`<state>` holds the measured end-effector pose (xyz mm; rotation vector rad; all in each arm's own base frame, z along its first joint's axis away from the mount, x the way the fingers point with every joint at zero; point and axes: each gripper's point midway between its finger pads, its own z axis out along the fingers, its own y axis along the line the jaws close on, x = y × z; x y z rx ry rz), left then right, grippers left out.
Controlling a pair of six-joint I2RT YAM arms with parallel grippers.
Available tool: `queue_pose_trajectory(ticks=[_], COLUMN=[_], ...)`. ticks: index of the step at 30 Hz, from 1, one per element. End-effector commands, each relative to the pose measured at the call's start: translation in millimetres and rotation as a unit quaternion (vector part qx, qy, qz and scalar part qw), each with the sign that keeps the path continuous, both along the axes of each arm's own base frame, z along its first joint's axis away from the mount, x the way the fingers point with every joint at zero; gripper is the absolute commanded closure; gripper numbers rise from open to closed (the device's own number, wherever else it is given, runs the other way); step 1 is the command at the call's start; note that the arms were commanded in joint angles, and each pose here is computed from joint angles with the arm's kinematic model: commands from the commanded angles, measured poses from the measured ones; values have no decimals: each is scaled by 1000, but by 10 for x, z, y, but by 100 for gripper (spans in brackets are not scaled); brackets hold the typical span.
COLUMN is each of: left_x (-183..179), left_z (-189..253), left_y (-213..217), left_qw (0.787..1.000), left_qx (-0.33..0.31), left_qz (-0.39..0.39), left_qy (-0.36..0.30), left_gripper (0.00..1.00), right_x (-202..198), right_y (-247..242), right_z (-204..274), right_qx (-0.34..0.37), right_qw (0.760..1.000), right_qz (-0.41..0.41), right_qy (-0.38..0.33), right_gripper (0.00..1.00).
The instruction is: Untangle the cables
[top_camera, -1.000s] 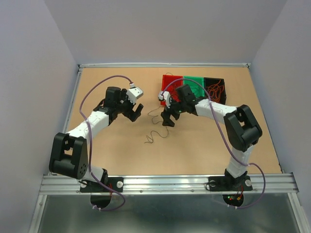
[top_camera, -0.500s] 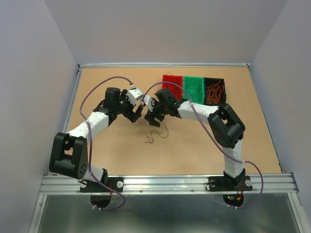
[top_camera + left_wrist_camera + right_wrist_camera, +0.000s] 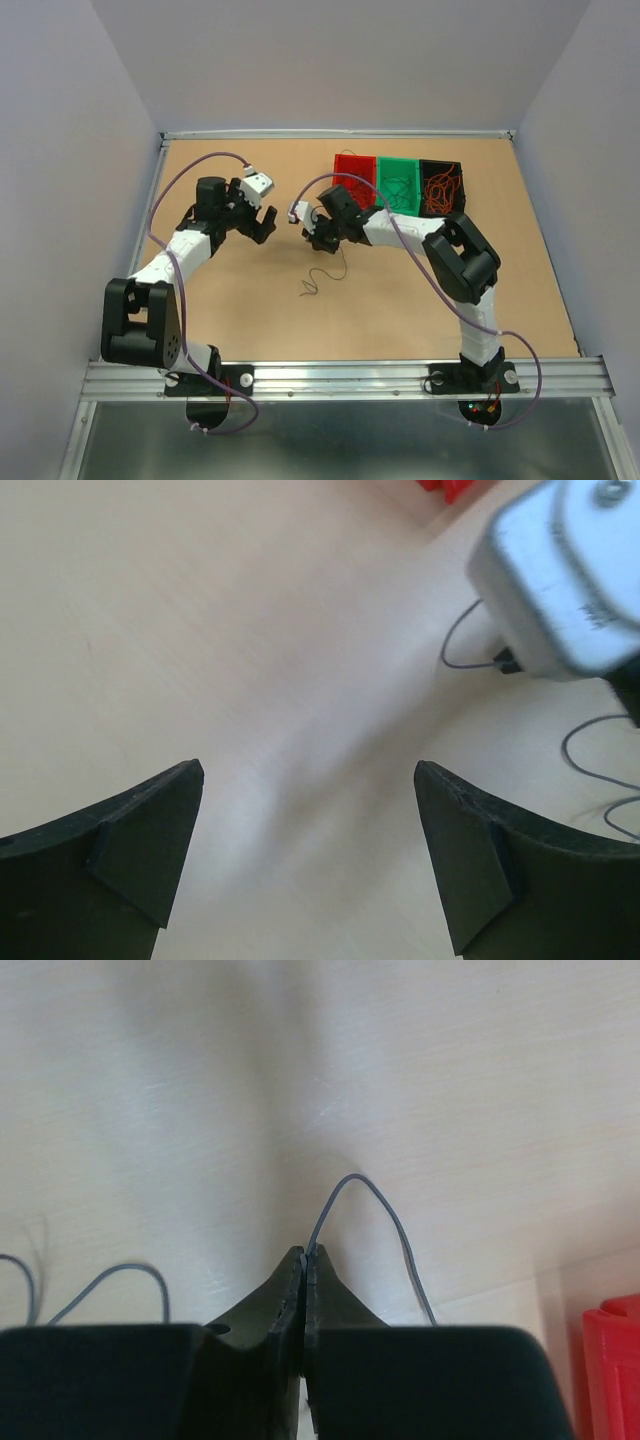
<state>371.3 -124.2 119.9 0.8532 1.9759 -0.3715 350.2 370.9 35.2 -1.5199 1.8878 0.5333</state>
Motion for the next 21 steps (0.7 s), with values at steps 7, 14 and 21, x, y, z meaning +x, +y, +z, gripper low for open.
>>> queue_pose_trajectory(ticks=[7, 14, 21], left_x=[157, 154, 156], left_z=[464, 442, 410], left_y=[306, 300, 298], left_qw=[996, 996, 996], left_qx=[-53, -54, -53], left_qz=[40, 36, 33], left_qy=[-64, -61, -56], left_gripper=[1, 1, 1], right_x=[-328, -618, -637], right_y=[85, 26, -19], right_z=[662, 729, 621], right_qx=[88, 105, 81], right_qw=[995, 991, 993], right_qz=[40, 74, 68], right_qy=[8, 38, 47], right_gripper=[81, 23, 0])
